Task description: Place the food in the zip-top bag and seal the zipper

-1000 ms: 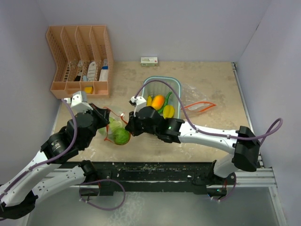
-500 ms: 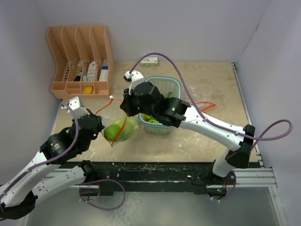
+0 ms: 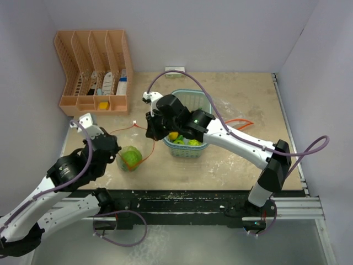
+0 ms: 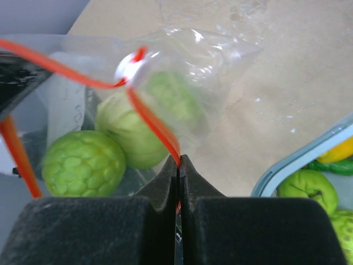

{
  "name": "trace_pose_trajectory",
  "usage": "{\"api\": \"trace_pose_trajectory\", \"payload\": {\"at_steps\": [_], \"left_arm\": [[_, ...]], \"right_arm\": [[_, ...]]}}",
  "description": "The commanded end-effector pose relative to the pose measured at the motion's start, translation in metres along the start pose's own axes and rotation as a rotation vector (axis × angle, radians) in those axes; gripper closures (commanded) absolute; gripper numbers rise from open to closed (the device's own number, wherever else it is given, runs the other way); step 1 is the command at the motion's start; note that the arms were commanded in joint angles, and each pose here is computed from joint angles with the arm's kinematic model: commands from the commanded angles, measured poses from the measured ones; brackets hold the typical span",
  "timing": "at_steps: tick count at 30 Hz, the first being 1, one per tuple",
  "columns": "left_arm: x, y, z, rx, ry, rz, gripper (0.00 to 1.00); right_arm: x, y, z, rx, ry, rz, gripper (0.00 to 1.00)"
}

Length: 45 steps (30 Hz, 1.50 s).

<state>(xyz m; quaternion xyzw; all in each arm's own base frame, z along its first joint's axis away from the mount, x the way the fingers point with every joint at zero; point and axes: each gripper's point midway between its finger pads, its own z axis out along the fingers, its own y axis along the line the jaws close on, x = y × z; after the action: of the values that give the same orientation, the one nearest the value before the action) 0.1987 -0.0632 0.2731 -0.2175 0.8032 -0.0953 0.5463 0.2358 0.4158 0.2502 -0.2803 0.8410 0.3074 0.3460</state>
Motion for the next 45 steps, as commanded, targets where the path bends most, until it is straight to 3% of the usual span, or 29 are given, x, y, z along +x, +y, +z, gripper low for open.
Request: {"api": "trace_pose_trajectory", "payload": {"at_steps": [1, 6, 13, 15, 16, 19, 21, 34, 45], "left_arm": [[0.018, -0.024, 0.025, 0.003, 0.0, 0.025, 1.0], [0.039, -0.044, 0.041, 0.027, 0.043, 0.062, 1.0], [0.024, -0.047, 0.034, 0.035, 0.025, 0.059, 1.0], [0.011, -0.043, 0.028, 0.044, -0.011, 0.03, 1.0], [0.005, -0.041, 0.024, 0.056, -0.031, 0.012, 1.0], [-0.008, -0.035, 0.018, 0.066, -0.074, -0.017, 1.0], [-0.009, -0.03, 0.016, 0.048, -0.08, -0.023, 1.0], [0.003, -0.031, 0.023, 0.033, -0.057, -0.02, 1.0], [-0.003, -0.028, 0.018, 0.039, -0.063, -0.028, 1.0]], "right_arm": [[-0.018, 0.031, -0.004, -0.204, -0.033, -0.035, 1.0], [-0.035, 0.021, 0.004, -0.228, -0.084, 0.041, 1.0], [-0.04, -0.04, 0.002, 0.046, -0.125, 0.099, 0.97], [-0.043, -0.04, -0.008, 0.051, -0.133, 0.088, 0.67], [-0.043, -0.037, -0.011, 0.04, -0.131, 0.08, 0.58], [-0.036, -0.035, -0.018, 0.029, -0.107, 0.076, 0.4], [-0.031, -0.036, -0.021, 0.03, -0.102, 0.077, 0.34], [0.043, 0.009, -0.005, -0.11, 0.037, 0.128, 0.29], [0.073, 0.002, 0.004, -0.016, 0.049, 0.175, 0.3]]}}
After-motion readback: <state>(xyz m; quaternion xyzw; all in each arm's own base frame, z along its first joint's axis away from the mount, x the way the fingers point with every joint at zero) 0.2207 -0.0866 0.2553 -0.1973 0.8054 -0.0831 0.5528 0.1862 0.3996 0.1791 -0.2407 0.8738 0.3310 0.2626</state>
